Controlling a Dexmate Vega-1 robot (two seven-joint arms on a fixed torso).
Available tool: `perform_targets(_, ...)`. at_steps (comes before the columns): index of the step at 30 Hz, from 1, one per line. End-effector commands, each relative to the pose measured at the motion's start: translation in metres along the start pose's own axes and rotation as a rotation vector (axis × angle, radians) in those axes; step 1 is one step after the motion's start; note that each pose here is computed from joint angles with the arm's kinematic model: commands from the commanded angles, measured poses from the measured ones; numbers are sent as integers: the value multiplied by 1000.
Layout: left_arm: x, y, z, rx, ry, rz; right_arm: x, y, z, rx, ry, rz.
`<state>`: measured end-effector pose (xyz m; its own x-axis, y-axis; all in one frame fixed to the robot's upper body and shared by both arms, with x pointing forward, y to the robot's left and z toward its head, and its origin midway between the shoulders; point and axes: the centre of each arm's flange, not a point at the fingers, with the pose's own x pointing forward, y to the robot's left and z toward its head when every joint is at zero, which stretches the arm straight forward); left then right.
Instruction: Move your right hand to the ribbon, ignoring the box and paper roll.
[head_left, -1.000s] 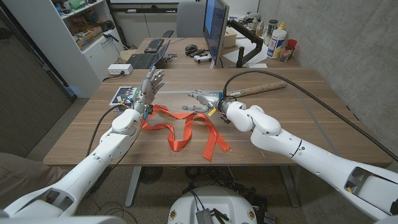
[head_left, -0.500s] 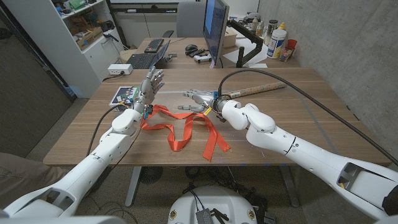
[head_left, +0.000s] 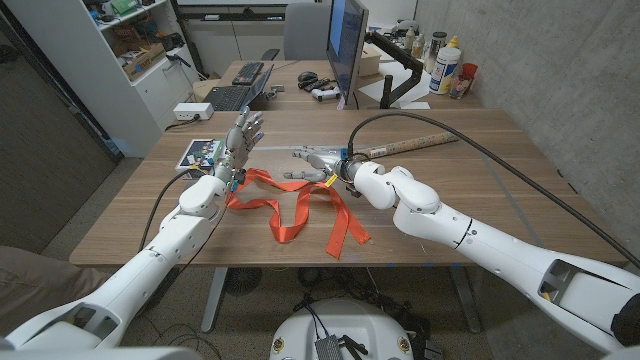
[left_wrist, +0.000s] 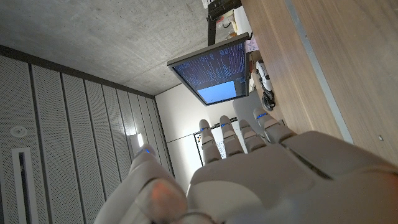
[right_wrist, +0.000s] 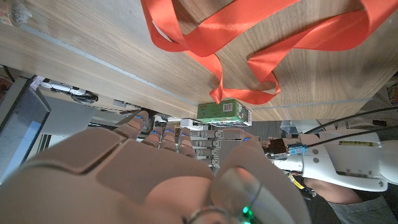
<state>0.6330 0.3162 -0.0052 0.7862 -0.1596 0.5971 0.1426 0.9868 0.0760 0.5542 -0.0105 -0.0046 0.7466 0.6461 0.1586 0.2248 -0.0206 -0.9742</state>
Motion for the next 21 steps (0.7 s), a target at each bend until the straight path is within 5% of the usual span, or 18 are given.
perform_targets(1, -2, 0, 2, 4, 0, 0, 4, 6, 1, 5, -3, -3)
perform_targets(21, -2, 2, 5, 18, 3, -4, 13, 18, 2, 53, -9, -28)
